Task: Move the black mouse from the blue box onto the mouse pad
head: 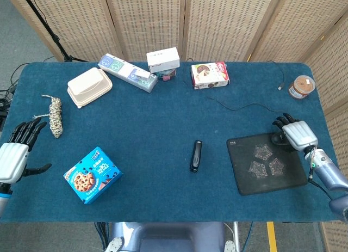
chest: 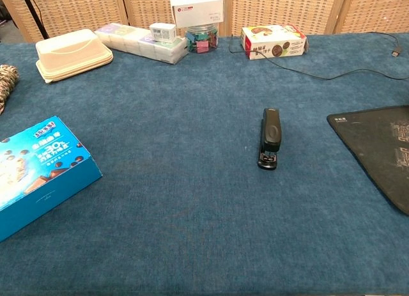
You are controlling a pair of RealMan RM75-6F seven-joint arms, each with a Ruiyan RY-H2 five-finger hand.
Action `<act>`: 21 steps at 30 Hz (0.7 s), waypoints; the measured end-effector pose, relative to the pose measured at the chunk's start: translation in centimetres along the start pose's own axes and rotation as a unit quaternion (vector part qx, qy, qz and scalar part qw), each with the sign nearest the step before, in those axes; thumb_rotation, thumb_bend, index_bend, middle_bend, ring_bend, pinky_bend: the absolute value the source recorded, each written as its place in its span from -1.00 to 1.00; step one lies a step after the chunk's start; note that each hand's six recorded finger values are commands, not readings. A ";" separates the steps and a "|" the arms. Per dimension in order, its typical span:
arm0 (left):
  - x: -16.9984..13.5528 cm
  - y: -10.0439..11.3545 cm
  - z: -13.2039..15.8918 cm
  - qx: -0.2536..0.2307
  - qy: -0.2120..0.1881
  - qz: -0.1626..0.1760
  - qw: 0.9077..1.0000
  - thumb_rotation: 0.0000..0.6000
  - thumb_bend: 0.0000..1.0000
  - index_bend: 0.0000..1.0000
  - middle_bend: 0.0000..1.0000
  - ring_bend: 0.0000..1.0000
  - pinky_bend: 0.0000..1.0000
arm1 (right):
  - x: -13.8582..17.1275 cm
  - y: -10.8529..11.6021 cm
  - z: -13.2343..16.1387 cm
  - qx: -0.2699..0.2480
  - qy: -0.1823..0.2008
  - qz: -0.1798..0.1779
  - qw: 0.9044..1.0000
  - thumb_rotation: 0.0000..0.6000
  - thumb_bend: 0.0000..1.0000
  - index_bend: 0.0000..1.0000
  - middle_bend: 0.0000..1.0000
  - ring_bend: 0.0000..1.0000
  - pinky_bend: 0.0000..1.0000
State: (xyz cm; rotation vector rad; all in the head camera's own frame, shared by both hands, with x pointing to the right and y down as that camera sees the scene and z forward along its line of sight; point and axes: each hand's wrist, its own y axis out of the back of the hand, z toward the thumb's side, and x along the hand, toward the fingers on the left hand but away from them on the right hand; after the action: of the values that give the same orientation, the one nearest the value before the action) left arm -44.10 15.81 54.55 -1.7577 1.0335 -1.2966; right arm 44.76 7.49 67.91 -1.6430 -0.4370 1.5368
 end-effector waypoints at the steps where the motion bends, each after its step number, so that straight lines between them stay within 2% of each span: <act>1: -0.1 0.0 0.0 -0.001 -0.001 0.000 1.000 1.00 -0.87 -1.00 -1.00 -1.00 -1.00 | 0.2 0.5 0.3 -0.005 0.005 -0.009 1.000 1.00 -0.53 -0.64 -0.74 -0.94 -0.48; 4: -0.3 0.1 0.0 -0.002 -0.002 0.001 1.000 1.00 -0.87 -1.00 -1.00 -1.00 -1.00 | 1.2 2.4 1.8 -0.021 0.023 -0.041 0.999 1.00 -0.71 -0.66 -0.80 -0.98 -0.66; 6: -0.5 0.2 0.0 -0.002 -0.002 0.002 1.000 1.00 -0.87 -1.00 -1.00 -1.00 -1.00 | 2.0 3.4 2.8 -0.028 0.032 -0.058 0.997 1.00 -0.91 -0.72 -0.89 -1.00 -0.82; 8: -0.7 0.2 -0.1 0.001 -0.002 0.004 1.000 1.00 -0.87 -1.00 -1.00 -1.00 -1.00 | 3.0 4.4 3.9 -0.033 0.040 -0.076 0.996 1.00 -0.99 -0.79 -0.96 -1.00 -0.93; 12: -1.2 0.2 -0.2 0.011 0.000 0.009 1.000 1.00 -0.87 -1.00 -1.00 -1.00 -1.00 | 5.2 5.7 5.7 -0.036 0.044 -0.103 0.993 1.00 -1.00 -0.95 -1.00 -1.00 -1.00; 15: -1.7 0.2 -0.4 0.014 0.004 0.015 1.000 1.00 -0.87 -1.00 -1.00 -1.00 -1.00 | 7.2 6.3 6.6 -0.040 0.037 -0.119 0.991 1.00 -1.00 -1.00 -1.00 -1.00 -1.00; 21: -3.0 0.1 -1.1 0.012 0.014 0.021 1.000 1.00 -0.87 -1.00 -1.00 -1.00 -1.00 | 11.8 5.8 7.0 -0.056 0.005 -0.137 0.989 1.00 -1.00 -1.00 -1.00 -1.00 -1.00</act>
State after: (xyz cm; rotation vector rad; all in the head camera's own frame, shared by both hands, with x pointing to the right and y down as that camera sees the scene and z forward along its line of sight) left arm -45.67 18.43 53.53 -1.6946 1.0613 -1.3061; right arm 38.86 14.92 56.49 -1.5999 -0.7237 1.3190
